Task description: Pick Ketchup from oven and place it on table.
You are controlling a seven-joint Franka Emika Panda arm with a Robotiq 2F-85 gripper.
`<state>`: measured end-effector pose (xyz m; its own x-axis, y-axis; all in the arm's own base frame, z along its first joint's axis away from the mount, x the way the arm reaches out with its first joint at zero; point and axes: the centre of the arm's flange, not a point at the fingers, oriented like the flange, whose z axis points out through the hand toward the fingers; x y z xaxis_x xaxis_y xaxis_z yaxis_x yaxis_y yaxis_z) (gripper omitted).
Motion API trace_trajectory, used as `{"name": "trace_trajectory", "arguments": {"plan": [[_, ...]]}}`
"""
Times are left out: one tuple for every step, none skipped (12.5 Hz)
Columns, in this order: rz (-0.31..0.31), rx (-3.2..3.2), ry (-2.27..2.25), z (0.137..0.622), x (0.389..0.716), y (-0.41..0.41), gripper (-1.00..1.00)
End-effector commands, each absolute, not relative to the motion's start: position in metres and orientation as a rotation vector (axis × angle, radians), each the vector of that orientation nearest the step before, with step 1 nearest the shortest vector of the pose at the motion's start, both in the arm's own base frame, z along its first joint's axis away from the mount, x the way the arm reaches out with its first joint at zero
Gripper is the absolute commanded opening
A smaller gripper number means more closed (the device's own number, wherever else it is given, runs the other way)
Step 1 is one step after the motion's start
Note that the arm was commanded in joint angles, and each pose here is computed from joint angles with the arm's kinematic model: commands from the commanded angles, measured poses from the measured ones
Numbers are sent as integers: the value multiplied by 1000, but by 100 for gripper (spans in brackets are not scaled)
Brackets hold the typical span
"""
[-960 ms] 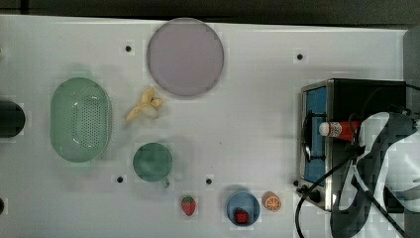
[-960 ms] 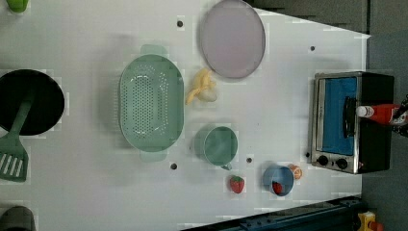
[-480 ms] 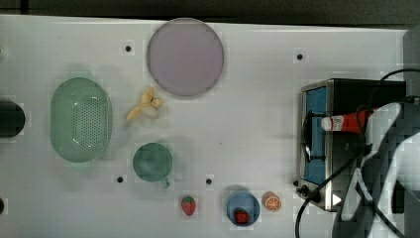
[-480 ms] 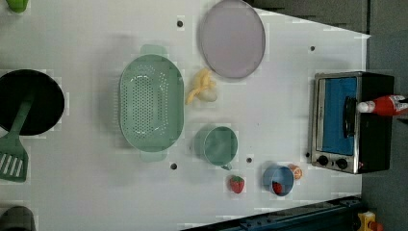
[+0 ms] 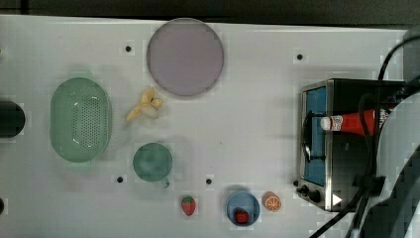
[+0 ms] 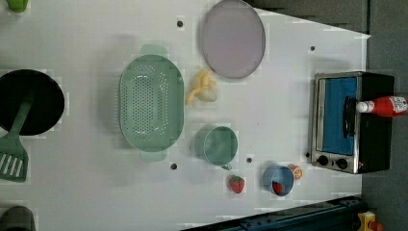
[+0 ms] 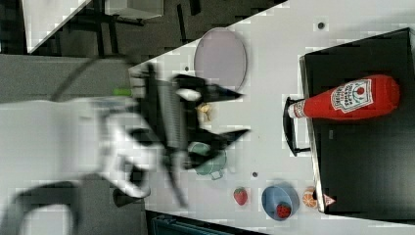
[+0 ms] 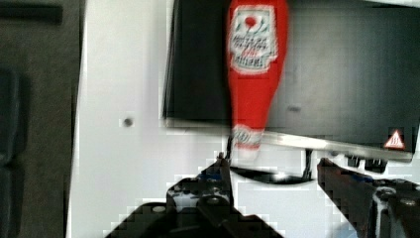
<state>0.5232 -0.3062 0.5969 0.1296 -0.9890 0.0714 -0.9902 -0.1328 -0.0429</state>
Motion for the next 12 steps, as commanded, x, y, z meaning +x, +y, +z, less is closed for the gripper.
{"name": "trace_trajectory", "arguments": {"plan": [[53, 2558, -1788, 600, 564, -199, 27], [18, 2614, -1710, 597, 572, -165, 27], [-14, 2663, -1631, 592, 580, -131, 27], [-42, 2707, -1554, 584, 586, -100, 27], [-74, 2743, -1483, 574, 590, -71, 27], [-110, 2770, -1418, 562, 591, -45, 27], [-153, 2785, -1363, 546, 591, -24, 27], [-202, 2788, -1320, 528, 588, -9, 27], [-248, 2783, -1287, 507, 584, 1, 27], [-276, 2774, -1267, 487, 580, 6, 27], [-284, 2762, -1256, 466, 577, 6, 27], [-278, 2752, -1255, 444, 574, 4, 27]]}}
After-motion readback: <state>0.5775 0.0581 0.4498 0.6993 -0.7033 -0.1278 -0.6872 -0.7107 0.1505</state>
